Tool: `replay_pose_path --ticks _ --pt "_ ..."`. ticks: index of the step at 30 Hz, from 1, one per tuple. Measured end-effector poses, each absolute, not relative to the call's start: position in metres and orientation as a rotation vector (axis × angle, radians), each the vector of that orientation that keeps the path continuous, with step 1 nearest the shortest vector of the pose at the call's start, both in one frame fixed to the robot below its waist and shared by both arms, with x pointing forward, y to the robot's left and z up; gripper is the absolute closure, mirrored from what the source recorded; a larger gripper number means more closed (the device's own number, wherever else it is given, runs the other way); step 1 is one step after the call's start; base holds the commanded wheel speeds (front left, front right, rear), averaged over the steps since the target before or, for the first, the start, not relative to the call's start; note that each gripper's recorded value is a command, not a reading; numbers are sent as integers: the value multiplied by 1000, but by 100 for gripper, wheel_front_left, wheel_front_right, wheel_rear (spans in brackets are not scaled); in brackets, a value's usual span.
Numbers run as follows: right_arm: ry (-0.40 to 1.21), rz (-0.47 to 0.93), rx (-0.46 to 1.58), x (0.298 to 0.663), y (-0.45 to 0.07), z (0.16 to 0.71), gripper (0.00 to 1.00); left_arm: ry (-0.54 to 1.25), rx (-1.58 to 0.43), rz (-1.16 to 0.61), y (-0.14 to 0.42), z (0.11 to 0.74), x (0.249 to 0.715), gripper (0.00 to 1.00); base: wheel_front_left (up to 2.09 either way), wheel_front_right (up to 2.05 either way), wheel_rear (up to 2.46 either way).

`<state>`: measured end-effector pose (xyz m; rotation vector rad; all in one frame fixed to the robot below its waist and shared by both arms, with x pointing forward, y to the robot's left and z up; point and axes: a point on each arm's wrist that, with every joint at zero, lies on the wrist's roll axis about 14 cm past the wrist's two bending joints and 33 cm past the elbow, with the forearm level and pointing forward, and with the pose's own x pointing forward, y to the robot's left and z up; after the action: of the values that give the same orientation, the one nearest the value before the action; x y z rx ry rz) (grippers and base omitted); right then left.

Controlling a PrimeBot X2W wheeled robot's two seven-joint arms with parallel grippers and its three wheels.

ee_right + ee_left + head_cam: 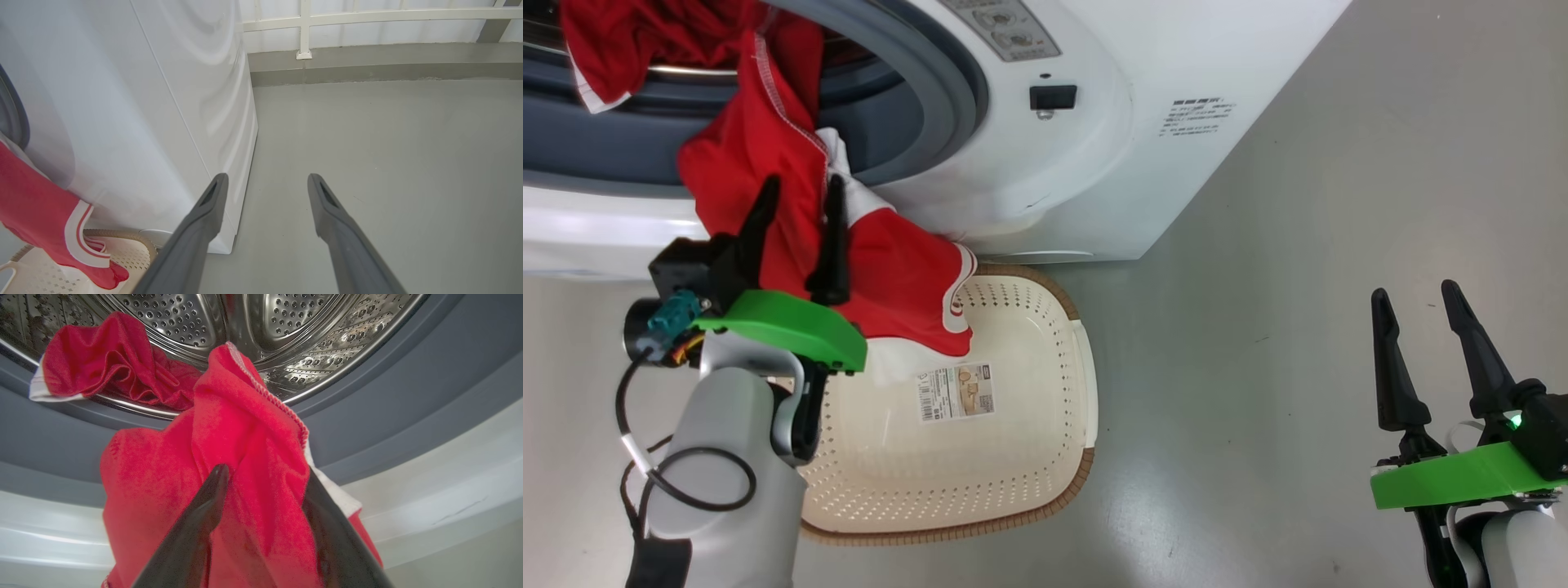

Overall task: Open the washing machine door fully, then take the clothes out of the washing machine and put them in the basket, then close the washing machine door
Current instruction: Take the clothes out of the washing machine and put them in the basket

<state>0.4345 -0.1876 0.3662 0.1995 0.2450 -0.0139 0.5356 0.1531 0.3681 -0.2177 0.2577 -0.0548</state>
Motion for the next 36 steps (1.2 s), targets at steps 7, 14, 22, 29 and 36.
replay_pose_path --ticks 7,14,22,29,36 --pt "237 -11 201 435 -187 369 0 258 -214 -40 159 371 539 100 0 0 0" --pt "223 -4 203 437 -184 374 0 198 -229 -45 162 390 540 100 0 0 0" --pt "195 7 207 438 -181 386 0 235 -250 -27 166 379 500 100 0 0 0" --pt "185 18 211 439 -177 389 0 304 -267 -38 161 361 469 100 0 0 0" --pt "194 17 210 439 -178 386 0 406 -280 -109 134 335 446 100 0 0 0"
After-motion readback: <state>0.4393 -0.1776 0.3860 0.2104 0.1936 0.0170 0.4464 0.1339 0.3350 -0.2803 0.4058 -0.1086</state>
